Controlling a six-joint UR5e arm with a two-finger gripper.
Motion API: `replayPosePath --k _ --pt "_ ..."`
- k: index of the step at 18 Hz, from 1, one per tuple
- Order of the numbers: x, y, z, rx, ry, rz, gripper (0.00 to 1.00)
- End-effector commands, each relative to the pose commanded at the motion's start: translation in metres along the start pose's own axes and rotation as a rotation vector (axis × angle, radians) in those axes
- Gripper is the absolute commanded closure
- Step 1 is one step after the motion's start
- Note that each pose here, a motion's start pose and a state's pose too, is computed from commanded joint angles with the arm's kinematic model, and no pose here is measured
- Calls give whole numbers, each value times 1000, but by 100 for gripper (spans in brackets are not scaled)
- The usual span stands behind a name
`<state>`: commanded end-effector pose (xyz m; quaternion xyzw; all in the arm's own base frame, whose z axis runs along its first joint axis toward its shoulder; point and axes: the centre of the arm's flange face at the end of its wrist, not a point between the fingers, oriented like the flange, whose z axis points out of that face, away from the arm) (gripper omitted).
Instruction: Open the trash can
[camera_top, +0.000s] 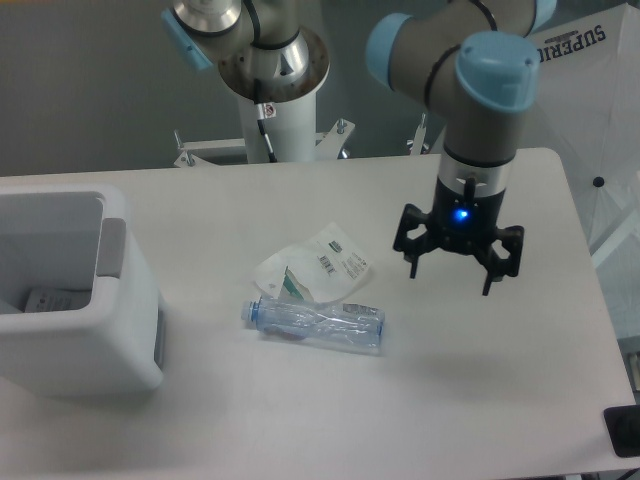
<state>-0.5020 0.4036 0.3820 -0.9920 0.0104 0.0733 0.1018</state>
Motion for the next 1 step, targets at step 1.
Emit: replayPosePath --k 1 --pt "1 3 5 -19 1 -1 0"
